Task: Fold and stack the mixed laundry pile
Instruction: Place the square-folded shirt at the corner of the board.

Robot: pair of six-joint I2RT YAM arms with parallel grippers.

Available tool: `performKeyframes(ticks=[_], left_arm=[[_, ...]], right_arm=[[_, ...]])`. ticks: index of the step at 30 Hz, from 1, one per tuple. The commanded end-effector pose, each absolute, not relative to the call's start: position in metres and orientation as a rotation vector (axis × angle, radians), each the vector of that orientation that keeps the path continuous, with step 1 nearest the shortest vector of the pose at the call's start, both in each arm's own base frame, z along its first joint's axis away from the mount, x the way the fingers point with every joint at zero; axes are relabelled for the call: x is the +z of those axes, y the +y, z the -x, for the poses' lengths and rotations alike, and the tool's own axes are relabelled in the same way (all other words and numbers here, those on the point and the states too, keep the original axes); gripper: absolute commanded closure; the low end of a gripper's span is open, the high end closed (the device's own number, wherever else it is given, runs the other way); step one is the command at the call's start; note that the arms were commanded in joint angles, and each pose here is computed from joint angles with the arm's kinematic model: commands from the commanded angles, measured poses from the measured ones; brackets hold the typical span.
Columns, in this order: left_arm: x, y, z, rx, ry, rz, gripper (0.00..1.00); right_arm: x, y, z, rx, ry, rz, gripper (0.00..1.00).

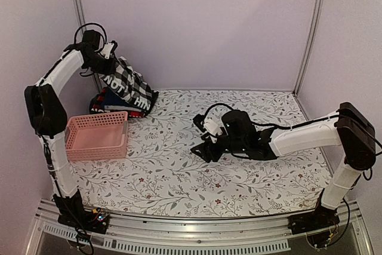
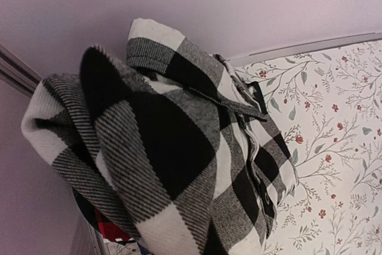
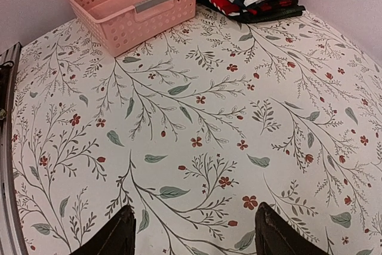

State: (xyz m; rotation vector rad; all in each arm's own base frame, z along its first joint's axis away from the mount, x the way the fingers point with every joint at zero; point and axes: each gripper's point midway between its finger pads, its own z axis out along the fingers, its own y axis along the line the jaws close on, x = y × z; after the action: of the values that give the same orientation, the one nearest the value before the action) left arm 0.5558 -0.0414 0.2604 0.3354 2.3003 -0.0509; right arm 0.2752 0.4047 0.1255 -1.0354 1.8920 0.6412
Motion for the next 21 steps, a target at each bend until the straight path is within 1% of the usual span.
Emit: performKeyframes(ticks=[1,4,7,10,12,16,18,21], left_arm=[[0.233,-0.007,-0.58,-0.022,2.316,-0.293,0.98],[0.216,0.021,-0.589,0.001,2.345,-0.242,0.95],[0.203,0.035,-0.596,0.008,2.361,-0.217,0.94],[0.187,0.05,-0.603,0.068,2.388,-0.191,0.88],[0.173,0.06,-0.605,0.106,2.415,-0.154,0.76],[0.161,0.079,-0.603,0.196,2.45,-0.074,0.48],[0.163,0.087,-0.602,0.228,2.448,-0.036,0.4],[0.173,0.104,-0.599,0.29,2.431,0.024,0.33]], right_arm=[[0.129,0.41,-0.283,0.643,1.887,1.032,0.33],[0.127,0.41,-0.283,0.641,1.894,1.035,0.33],[0.125,0.411,-0.284,0.644,1.899,1.04,0.33],[0.125,0.413,-0.286,0.643,1.902,1.045,0.33],[0.126,0.413,-0.287,0.639,1.901,1.045,0.33],[0.125,0.414,-0.288,0.642,1.902,1.05,0.32],[0.126,0.416,-0.288,0.647,1.9,1.053,0.32],[0.125,0.415,-0.287,0.647,1.904,1.055,0.32]])
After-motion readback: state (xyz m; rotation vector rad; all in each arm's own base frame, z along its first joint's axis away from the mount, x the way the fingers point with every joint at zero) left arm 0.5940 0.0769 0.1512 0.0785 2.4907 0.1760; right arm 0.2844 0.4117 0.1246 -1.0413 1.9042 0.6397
